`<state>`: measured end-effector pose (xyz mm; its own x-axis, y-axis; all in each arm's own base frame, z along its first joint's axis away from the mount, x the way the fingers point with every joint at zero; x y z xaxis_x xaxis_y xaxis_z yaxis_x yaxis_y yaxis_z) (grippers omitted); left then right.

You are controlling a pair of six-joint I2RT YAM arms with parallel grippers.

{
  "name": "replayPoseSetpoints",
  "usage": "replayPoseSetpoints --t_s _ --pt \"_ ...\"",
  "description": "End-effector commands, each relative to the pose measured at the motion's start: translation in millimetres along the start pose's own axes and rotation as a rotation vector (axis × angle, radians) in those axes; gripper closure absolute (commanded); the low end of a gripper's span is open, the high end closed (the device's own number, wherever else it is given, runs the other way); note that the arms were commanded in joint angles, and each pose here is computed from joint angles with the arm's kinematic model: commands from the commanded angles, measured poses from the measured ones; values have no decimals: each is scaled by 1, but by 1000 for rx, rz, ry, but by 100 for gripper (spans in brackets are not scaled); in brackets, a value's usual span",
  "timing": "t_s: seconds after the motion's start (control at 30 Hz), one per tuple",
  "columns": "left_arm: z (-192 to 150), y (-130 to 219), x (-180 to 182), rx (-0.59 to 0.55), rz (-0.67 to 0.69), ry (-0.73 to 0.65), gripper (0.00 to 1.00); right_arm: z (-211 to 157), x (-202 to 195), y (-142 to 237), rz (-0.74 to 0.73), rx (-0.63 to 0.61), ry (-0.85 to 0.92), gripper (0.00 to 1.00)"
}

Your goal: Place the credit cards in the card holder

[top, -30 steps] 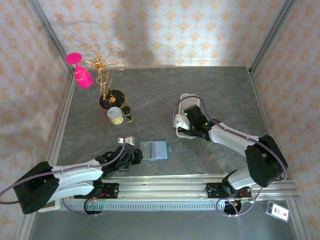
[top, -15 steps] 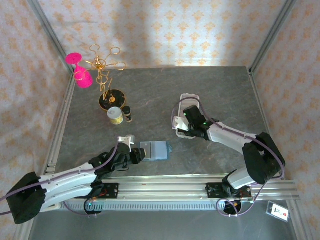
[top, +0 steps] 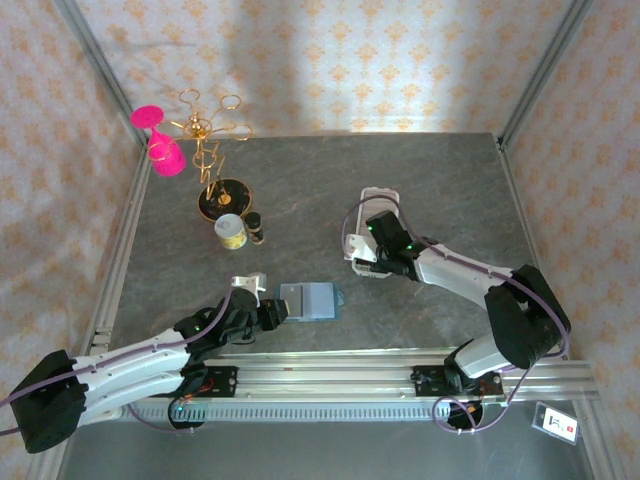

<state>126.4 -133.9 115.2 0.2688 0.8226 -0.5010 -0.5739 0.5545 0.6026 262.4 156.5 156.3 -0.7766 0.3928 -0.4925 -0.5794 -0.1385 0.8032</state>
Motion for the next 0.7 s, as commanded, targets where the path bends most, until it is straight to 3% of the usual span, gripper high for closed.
replayPoseSetpoints --t_s 0.0,0.1,0.47,0.67 --pt "-5 0 9 9 51 12 75 6 -14 10 -79 -21 -9 70" --pt "-6 0 10 8 55 15 75 5 -14 12 -83 -22 -11 76" --pt "-5 0 10 6 54 18 75 6 -17 17 -92 -33 -15 82" --pt "-4 1 11 -2 88 19 75 8 -18 22 -81 -46 -21 92"
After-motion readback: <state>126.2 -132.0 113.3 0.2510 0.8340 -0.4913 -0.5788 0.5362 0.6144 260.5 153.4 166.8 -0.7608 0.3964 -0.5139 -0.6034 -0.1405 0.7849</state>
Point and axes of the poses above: each hand's point on the last joint's axis, 136 mm out from that joint toward the fingers, its own y axis back along the fingers, its own x axis along the line the jaws close on, z = x × y, the point moved 10 cm from there along y, back along the fingers, and after that the axes turned 15 degrees about -y, right-handed, at the moved point
